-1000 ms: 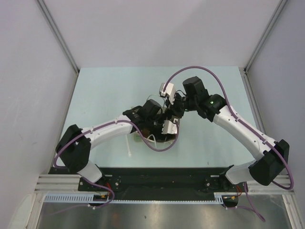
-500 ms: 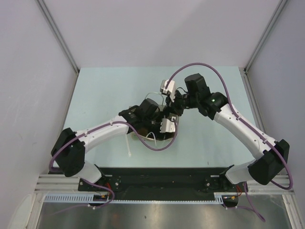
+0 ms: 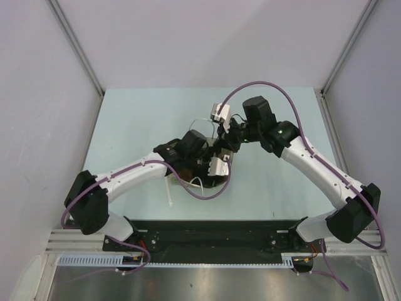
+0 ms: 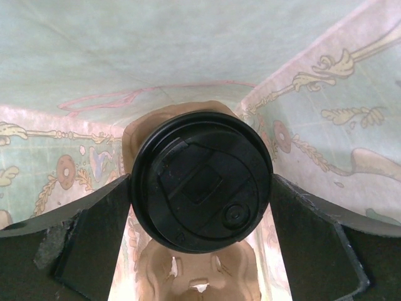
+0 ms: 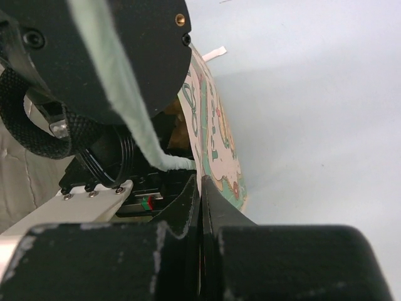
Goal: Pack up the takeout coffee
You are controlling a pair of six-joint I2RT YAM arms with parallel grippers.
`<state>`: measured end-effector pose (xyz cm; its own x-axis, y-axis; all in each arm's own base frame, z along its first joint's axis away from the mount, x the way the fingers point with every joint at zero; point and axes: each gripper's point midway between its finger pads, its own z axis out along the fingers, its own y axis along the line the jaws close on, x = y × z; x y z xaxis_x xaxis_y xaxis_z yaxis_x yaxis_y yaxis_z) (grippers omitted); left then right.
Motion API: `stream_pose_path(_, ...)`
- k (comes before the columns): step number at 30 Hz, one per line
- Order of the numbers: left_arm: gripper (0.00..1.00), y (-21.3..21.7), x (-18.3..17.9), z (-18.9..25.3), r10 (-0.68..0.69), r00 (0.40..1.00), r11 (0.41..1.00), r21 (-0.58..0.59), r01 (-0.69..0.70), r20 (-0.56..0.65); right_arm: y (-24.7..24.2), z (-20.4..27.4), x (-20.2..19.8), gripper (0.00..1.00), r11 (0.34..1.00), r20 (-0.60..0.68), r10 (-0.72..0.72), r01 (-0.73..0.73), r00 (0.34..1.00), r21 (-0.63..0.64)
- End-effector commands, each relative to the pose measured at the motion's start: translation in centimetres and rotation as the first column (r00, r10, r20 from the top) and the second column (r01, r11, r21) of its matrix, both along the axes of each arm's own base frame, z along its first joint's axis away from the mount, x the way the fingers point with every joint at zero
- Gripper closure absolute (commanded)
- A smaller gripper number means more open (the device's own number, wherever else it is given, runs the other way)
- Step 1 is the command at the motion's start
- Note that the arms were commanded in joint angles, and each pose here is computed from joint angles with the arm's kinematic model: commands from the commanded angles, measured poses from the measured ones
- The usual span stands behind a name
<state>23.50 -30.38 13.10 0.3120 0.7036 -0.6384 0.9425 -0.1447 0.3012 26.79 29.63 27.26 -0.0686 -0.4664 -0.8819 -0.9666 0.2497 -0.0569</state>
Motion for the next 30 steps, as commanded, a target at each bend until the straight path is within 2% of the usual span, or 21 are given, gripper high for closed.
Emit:
stream_pose_path(1, 0.07, -0.4, 0.8, 3.6, -0.026, 0.997, 0.997, -0.076, 0.032, 0.076, -1.1, 0.0, 1.4, 1.0, 0.993, -0.031, -0.12, 0.12, 0.992, -0.02)
stream_pose_path(15, 0.05, -0.6, 0.3, 3.3, -0.053, 0.996, 0.997, -0.059, 0.057, 0.067, -1.6, -1.7, 2.0, 1.0, 0.982, -0.07, -0.181, 0.176, 0.981, -0.074)
stream_pose_path(17, 0.01, -0.8, 0.4, 3.9, -0.046, 0.996, 0.996, -0.079, 0.052, 0.076, -1.7, -2.0, 1.8, 1.0, 0.983, -0.074, -0.169, 0.162, 0.983, -0.089)
stream_pose_path(22, 0.01, -1.5, 0.6, 7.0, -0.024, 0.994, 0.986, -0.16, 0.04, 0.105, -1.9, -2.1, 1.6, 1.0, 0.986, -0.035, -0.133, 0.129, 0.99, -0.108)
stream_pose_path(30, 0.0, -2.0, -0.4, 10.4, -0.053, 0.996, 0.974, -0.216, 0.068, 0.072, -2.4, -1.8, 1.8, 1.0, 0.986, 0.002, -0.117, 0.117, 0.993, -0.115)
